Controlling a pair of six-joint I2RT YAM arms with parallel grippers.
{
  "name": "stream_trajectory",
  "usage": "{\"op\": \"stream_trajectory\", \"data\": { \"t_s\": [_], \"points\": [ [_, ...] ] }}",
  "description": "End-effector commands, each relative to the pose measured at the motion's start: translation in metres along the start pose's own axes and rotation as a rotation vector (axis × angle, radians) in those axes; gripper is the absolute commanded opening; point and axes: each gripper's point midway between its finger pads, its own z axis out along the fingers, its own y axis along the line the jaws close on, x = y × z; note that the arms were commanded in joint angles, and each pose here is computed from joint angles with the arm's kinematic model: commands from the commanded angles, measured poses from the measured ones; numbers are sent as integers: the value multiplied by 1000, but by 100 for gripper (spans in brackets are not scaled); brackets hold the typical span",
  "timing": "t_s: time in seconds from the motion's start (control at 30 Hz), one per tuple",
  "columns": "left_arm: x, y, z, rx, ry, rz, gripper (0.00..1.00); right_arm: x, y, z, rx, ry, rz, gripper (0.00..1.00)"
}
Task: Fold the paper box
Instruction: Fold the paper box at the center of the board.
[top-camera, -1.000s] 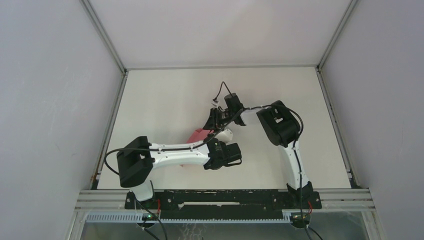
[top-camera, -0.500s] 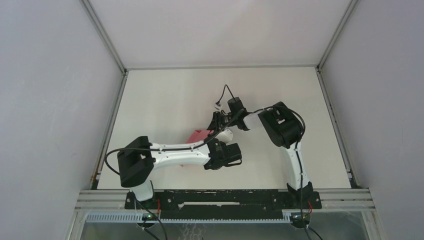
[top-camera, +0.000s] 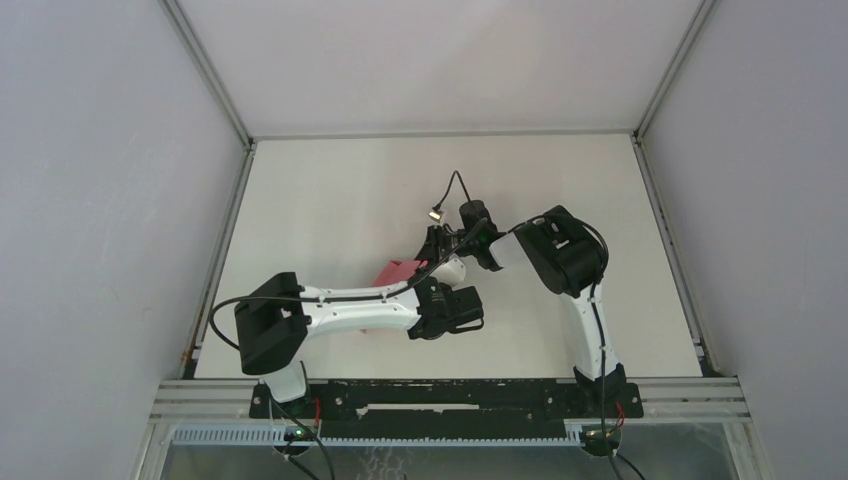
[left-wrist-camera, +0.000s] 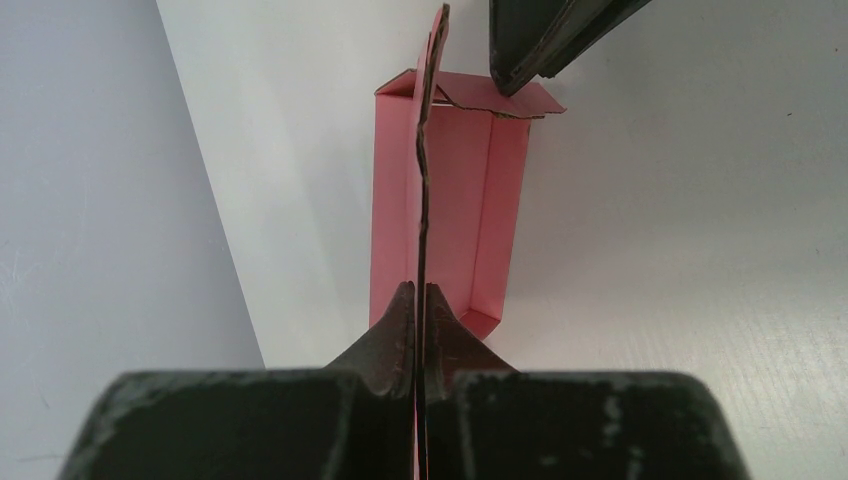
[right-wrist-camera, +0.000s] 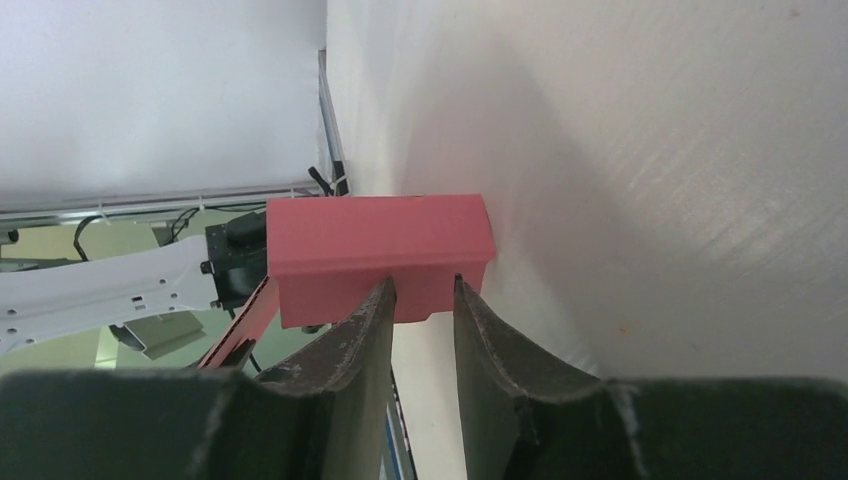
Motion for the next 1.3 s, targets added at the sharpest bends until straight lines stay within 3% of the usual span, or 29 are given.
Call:
{"op": "stream_trajectory", "data": {
  "t_s": [0.0, 0.67, 1.27],
  "points": [
    [-2, -21, -1, 86, 23, -72, 0, -11, 40, -4, -101, -30, -142, 37],
    [-1, -22, -1, 94, 19, -71, 0, 6, 42, 6, -180, -25, -262, 39],
    [-3, -28, -3, 137, 10, -88, 0, 13, 32, 20, -124, -30, -391, 46]
  ]
}}
